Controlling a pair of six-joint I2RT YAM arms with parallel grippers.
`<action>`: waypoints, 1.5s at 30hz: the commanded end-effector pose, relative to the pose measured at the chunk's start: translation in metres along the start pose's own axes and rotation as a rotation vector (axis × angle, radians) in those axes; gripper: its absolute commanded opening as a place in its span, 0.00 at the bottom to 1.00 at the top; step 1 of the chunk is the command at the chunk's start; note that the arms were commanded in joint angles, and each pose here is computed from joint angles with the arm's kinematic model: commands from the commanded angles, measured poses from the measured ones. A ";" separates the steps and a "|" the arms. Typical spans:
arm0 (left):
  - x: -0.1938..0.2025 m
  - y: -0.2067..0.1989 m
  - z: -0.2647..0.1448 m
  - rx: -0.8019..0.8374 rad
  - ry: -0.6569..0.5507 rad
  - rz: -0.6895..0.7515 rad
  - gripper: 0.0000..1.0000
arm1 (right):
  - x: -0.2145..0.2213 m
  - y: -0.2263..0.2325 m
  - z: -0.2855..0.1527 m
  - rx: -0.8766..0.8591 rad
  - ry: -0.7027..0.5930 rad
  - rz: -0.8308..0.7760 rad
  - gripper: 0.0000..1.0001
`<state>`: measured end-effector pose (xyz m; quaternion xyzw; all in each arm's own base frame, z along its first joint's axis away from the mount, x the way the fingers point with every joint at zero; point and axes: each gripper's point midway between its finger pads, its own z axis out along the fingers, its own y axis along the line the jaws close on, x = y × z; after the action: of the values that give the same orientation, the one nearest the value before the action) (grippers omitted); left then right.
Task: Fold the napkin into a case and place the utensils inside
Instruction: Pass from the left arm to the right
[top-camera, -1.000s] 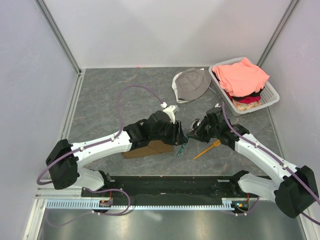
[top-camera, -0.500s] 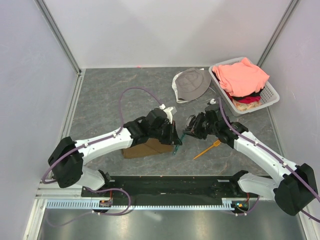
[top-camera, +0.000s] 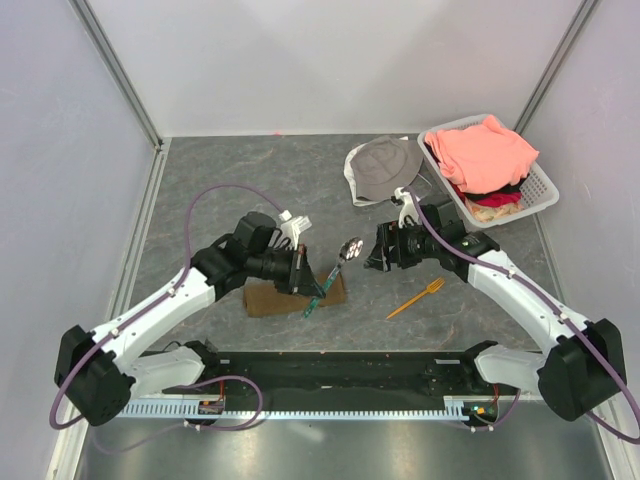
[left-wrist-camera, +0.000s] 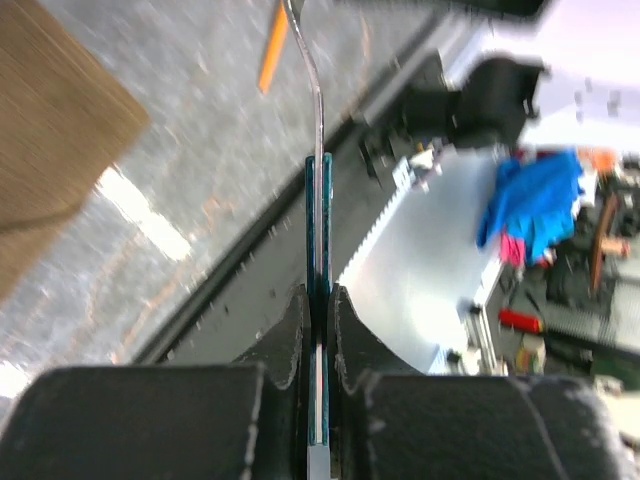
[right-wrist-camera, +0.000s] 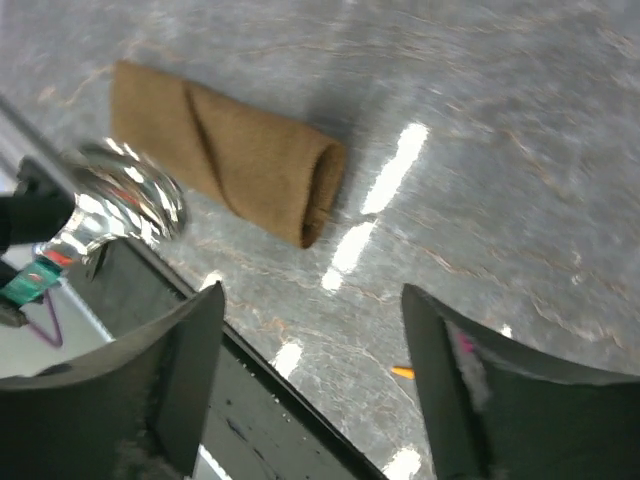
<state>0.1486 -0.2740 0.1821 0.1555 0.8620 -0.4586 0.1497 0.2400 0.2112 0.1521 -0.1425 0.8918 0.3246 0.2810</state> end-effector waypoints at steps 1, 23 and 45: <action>0.028 -0.007 -0.014 0.080 0.082 0.060 0.02 | -0.028 0.045 -0.010 -0.242 -0.055 -0.174 0.69; 0.042 -0.022 -0.024 0.183 0.115 0.095 0.02 | -0.012 0.083 -0.007 -0.527 0.001 -0.135 0.35; -0.027 0.097 -0.085 -0.655 -0.361 -0.208 0.40 | 0.000 -0.002 0.025 -0.136 -0.101 0.127 0.00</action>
<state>0.1501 -0.2231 0.1660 0.0984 0.9091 -0.3645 0.1761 0.2228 0.2529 0.1601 -0.1796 0.8252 0.4683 0.2597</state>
